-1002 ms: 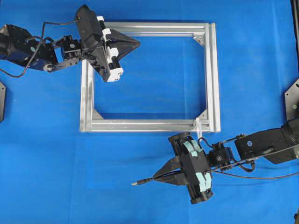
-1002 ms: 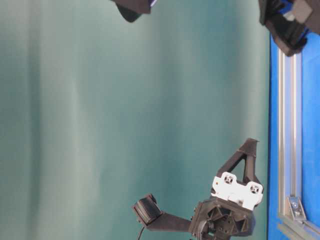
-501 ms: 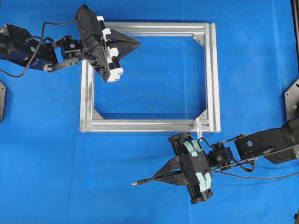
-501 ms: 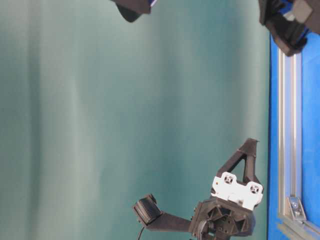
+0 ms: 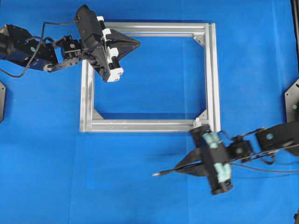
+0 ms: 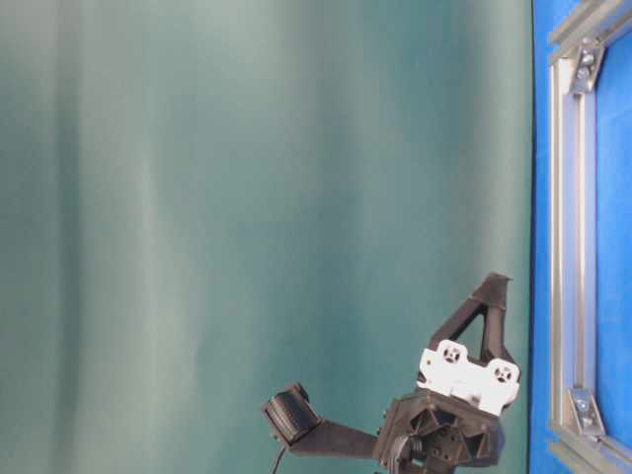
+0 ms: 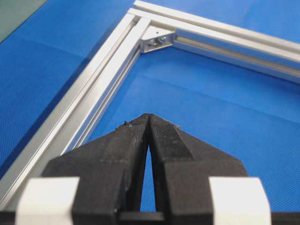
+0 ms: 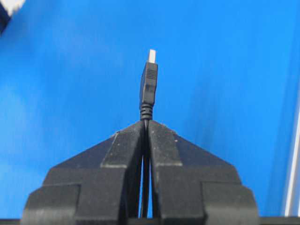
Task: Insert the wire through the string loop located on the right side.
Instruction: 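Lift the cable and move the right gripper right toward the zip-tie loop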
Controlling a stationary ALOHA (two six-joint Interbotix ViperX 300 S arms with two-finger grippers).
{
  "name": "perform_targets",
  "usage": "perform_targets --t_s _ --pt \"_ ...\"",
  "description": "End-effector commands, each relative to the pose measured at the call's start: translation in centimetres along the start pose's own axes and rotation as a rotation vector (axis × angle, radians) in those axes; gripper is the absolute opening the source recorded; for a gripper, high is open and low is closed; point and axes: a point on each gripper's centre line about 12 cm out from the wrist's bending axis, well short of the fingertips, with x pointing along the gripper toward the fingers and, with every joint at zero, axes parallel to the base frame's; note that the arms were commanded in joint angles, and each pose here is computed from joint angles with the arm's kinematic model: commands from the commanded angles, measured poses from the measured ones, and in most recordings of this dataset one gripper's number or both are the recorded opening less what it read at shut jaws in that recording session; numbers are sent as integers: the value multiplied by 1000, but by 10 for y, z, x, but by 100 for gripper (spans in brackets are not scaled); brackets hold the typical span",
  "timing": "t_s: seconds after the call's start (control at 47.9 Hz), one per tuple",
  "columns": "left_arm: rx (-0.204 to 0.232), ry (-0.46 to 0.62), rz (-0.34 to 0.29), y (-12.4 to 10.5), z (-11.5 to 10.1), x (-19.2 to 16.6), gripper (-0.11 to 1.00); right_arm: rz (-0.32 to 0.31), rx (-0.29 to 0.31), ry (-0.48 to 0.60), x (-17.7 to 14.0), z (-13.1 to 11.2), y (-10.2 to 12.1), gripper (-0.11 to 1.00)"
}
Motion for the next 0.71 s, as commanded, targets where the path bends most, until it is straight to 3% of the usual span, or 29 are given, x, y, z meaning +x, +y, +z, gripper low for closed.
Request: perform_targets --t_s 0.0,0.459,0.689 --pt "0 -43 -2 0 14 -1 0 14 7 -30 -17 3 4 -4" --pt "0 -44 -2 0 15 -1 0 3 44 -16 -95 -39 -14 -4" --pt "0 -43 -4 -1 14 -1 0 12 49 -18 -116 -47 -17 -4"
